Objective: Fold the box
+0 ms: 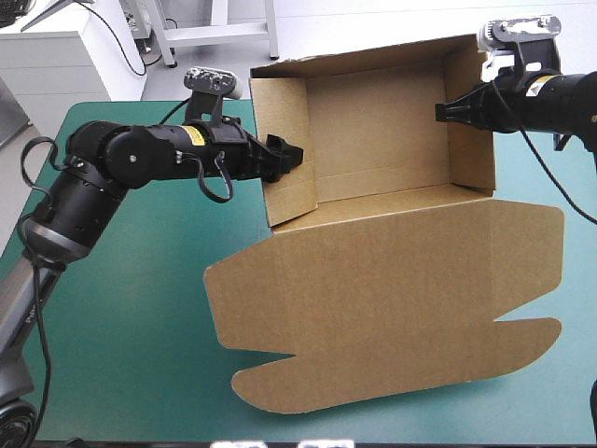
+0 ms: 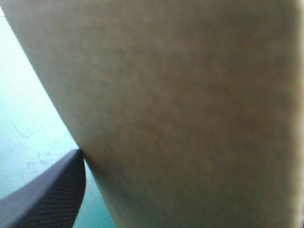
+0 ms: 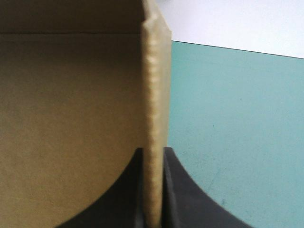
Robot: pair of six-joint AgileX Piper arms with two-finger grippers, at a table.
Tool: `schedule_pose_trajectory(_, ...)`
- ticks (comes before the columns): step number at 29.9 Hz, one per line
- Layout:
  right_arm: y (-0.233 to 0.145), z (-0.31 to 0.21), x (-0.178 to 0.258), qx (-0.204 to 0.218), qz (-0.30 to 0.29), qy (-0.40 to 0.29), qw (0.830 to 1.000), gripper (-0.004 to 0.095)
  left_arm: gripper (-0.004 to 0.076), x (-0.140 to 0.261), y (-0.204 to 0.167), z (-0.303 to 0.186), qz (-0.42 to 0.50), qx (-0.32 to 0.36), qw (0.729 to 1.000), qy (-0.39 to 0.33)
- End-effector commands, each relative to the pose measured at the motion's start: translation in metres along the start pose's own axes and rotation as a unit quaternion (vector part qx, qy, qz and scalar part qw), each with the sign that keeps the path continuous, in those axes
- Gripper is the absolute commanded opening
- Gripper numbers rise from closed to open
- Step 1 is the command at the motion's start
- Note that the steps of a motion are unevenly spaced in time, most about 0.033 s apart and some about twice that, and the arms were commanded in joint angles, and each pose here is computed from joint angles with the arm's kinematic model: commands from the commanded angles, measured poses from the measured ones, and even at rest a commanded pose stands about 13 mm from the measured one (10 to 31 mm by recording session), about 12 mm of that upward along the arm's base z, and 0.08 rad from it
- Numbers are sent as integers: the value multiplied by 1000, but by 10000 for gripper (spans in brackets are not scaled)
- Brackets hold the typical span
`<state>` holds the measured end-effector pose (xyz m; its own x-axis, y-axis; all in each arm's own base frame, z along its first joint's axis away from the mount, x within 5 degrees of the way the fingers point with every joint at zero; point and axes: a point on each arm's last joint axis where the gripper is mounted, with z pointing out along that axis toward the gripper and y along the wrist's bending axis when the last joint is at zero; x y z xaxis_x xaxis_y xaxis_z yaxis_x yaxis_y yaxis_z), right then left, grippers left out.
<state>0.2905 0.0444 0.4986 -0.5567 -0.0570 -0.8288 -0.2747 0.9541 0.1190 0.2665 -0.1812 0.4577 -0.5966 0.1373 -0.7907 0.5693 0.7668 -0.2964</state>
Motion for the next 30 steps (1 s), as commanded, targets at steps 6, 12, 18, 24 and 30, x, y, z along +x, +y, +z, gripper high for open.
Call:
schedule_pose_trajectory(6, 8, 1, -7, -41, 38, -20, 998, -13, 546, -24, -16, -16, 2, -7, 995, -96)
schedule_pose_trajectory(12, 25, 28, -3, -33, 24, 11, 999, -13, 487, -21, -6, -11, 30, -64, 995, -63)
schedule_pose_trajectory(18, 47, 55, 3, -55, 21, 45, 997, -13, 461, -12, 8, 8, 43, -107, 993, -7)
schedule_pose_trajectory(24, 60, 73, 9, -53, 15, 66, 996, -14, 370, -2, 20, 29, 38, -140, 988, 51)
schedule_pose_trajectory(30, 61, 82, 12, -54, 18, 77, 995, -15, 99, -2, 21, 37, 35, -136, 989, 53)
